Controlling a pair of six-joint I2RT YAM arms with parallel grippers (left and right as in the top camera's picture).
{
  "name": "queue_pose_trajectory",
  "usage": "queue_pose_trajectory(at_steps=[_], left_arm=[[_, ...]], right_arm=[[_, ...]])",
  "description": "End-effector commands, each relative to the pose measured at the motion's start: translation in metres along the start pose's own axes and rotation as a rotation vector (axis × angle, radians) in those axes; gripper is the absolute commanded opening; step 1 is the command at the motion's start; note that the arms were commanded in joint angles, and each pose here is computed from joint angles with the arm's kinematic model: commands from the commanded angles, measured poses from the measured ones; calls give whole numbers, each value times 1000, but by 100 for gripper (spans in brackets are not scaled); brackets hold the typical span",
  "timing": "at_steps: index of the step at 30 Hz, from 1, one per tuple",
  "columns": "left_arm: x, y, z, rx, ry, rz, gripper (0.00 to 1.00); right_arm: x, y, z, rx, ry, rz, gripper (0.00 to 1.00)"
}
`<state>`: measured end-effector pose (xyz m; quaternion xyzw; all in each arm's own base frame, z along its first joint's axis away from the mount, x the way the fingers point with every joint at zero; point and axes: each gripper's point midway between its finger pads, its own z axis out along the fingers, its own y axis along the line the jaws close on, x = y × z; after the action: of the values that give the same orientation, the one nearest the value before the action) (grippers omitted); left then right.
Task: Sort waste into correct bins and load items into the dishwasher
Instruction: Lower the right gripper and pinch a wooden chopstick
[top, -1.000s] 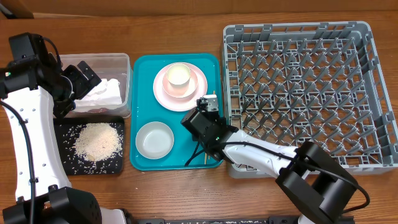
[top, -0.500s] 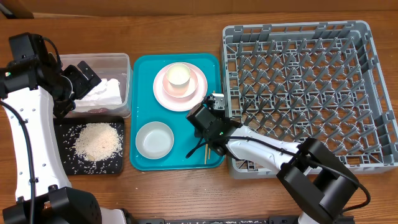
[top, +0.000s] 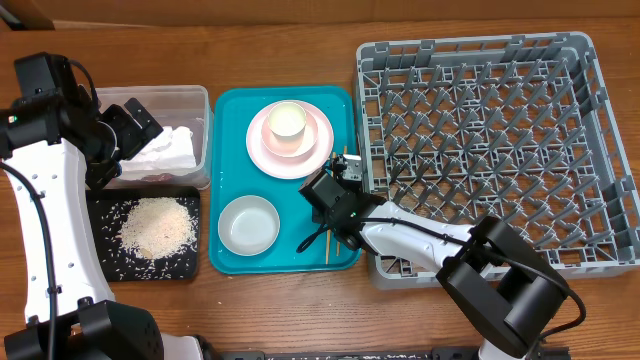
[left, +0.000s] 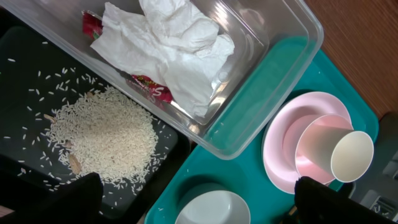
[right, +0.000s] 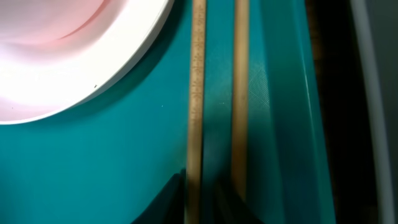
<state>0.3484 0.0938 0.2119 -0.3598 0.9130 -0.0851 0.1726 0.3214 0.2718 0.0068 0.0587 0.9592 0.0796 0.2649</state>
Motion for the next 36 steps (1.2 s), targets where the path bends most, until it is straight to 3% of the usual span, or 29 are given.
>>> queue_pose_trajectory(at_steps=[1, 16, 29, 33, 36], left_arm=[[-5, -4, -9, 22, -25, 2, 100], [-5, -4, -9, 22, -25, 2, 100], [-5, -5, -9, 22, -25, 3, 100], [-5, -4, -9, 22, -25, 3, 99], [-5, -4, -9, 22, -25, 3, 100]], right_arm=[[-5, -4, 4, 16, -8, 51, 18], [-6, -3, 4, 13, -10, 52, 4], [3, -9, 18, 38, 13, 38, 5], [3, -6, 18, 21, 18, 43, 13], [3, -5, 18, 20, 18, 42, 13]])
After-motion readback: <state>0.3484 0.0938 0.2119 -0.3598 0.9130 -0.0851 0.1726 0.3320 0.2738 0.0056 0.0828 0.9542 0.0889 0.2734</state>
